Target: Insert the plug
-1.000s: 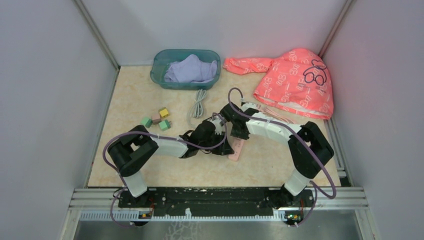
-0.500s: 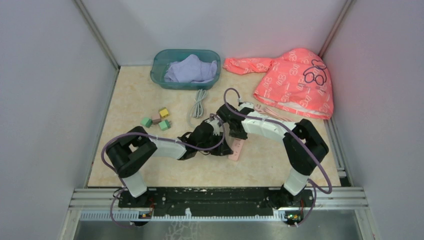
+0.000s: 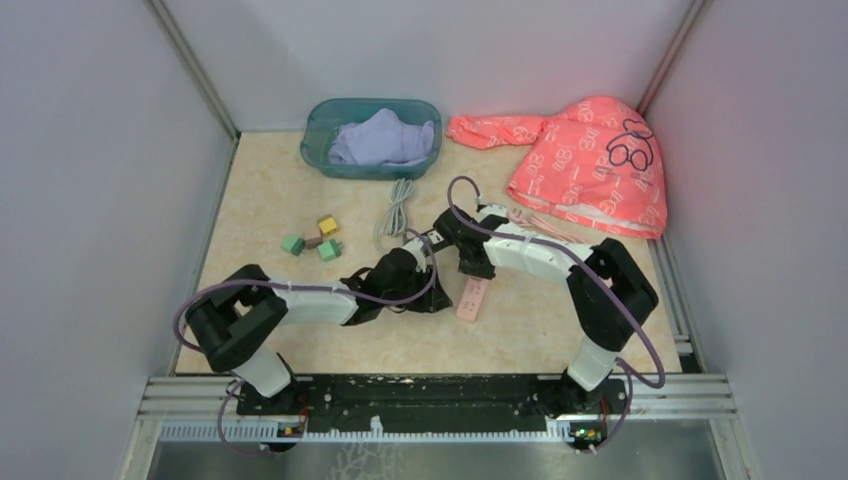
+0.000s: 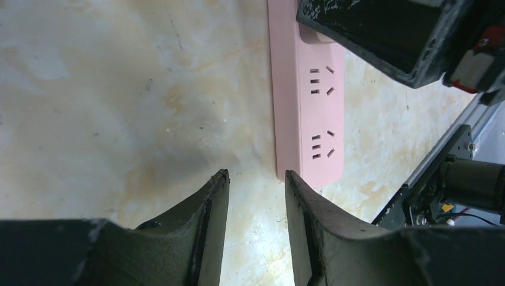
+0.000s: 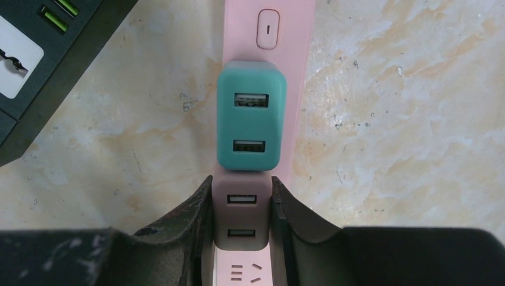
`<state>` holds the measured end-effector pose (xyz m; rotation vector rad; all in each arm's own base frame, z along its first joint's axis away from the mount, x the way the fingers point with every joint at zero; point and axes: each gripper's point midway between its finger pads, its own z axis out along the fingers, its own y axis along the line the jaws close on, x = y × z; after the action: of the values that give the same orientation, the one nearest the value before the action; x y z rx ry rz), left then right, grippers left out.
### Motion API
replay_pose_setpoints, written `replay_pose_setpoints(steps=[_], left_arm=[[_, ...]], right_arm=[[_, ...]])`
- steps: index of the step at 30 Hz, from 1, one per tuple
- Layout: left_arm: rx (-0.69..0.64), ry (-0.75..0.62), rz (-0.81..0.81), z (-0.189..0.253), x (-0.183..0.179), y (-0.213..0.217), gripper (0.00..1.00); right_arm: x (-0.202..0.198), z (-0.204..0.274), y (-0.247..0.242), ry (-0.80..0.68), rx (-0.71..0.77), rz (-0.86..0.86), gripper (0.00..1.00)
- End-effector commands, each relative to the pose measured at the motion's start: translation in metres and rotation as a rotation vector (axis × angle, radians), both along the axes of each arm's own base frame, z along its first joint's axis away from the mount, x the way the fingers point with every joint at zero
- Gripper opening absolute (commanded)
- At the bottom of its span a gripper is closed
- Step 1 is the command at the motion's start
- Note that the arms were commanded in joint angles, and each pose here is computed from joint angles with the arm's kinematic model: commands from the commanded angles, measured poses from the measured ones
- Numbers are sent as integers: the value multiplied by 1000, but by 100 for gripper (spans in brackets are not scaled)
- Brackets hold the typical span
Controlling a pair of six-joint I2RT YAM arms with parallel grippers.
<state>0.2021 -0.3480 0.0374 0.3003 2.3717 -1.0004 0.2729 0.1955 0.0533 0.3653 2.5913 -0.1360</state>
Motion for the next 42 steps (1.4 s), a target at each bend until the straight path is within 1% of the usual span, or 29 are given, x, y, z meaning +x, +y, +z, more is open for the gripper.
replay_pose_setpoints(steps=[1,2,3,4,6,7,12,17,20,21,25,28,34,40,42], left_arm=[[62,-50,54,5,6,18,46],[71,-55,65,6,7,21,47],[77,-59,74,8,7,24,48],[80,-64,84,9,8,27,48],[93,-75,106,13,10,33,51],[102,-78,120,14,11,36,52],[131,-112,196,26,20,51,58],[163,-132,256,35,27,64,64],[202,-143,306,38,34,74,67],[215,-150,321,40,36,78,68],[270,-188,396,51,49,98,73],[337,-200,480,55,61,122,77],[401,-129,642,55,82,180,83],[446,-98,807,56,95,225,96],[458,-74,856,54,98,237,98]], right_arm=[[6,8,9,-42,39,32,34],[8,10,9,-51,36,32,41],[10,23,10,-82,57,36,47],[12,29,10,-98,66,38,52],[14,41,10,-128,78,41,58],[15,47,11,-144,90,48,60],[16,85,8,-272,168,97,79],[12,122,-8,-416,207,151,90],[9,132,-18,-471,203,183,97],[8,134,-21,-484,202,194,99],[6,140,-27,-536,221,239,99],[5,141,-28,-584,247,281,99],[2,143,-37,-666,249,311,99],[-1,130,-40,-675,242,329,99],[-2,128,-38,-675,250,341,99]])
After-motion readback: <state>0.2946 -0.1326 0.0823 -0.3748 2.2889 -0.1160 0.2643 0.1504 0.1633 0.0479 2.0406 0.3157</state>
